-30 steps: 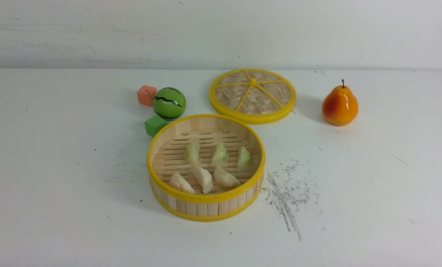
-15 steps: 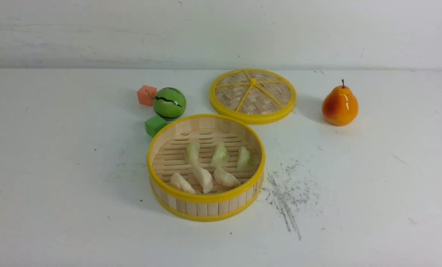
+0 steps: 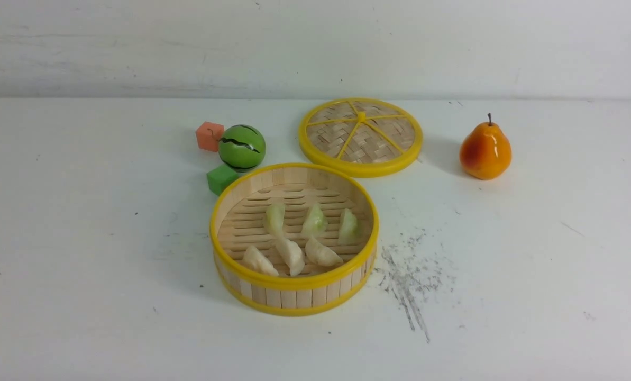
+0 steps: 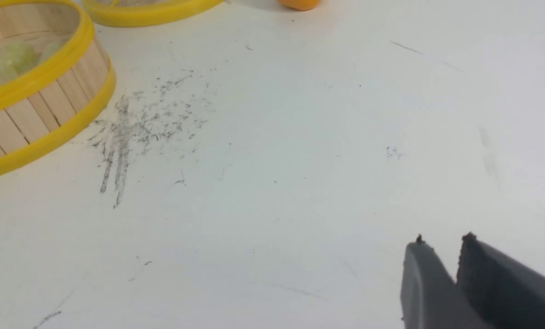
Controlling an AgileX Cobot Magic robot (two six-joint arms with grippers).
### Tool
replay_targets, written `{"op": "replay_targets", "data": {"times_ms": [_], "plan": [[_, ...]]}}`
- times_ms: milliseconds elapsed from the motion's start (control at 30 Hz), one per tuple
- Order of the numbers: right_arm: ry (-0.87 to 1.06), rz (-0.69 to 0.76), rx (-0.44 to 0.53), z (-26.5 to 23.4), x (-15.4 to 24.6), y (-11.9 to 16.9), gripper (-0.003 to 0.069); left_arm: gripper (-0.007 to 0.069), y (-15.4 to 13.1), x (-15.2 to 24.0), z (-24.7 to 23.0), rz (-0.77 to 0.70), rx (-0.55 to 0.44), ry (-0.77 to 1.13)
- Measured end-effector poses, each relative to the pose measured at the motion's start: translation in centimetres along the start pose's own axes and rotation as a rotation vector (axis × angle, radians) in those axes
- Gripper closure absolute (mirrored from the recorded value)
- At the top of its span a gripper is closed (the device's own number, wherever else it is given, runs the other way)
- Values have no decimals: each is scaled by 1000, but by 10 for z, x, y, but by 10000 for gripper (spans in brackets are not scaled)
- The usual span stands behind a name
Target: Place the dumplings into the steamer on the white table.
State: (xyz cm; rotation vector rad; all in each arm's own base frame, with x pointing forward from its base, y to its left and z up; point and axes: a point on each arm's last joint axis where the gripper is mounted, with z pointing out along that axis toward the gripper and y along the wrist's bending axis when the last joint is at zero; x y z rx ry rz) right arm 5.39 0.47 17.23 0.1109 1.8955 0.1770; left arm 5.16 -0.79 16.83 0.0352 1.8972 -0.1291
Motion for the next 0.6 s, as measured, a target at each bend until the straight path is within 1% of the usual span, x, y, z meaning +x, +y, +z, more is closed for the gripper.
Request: {"op": "replay_targets", "data": {"times_ms": [600], "plan": [[0,0,0,0,0,0,526,632,0,0,0,0,0,0]]}}
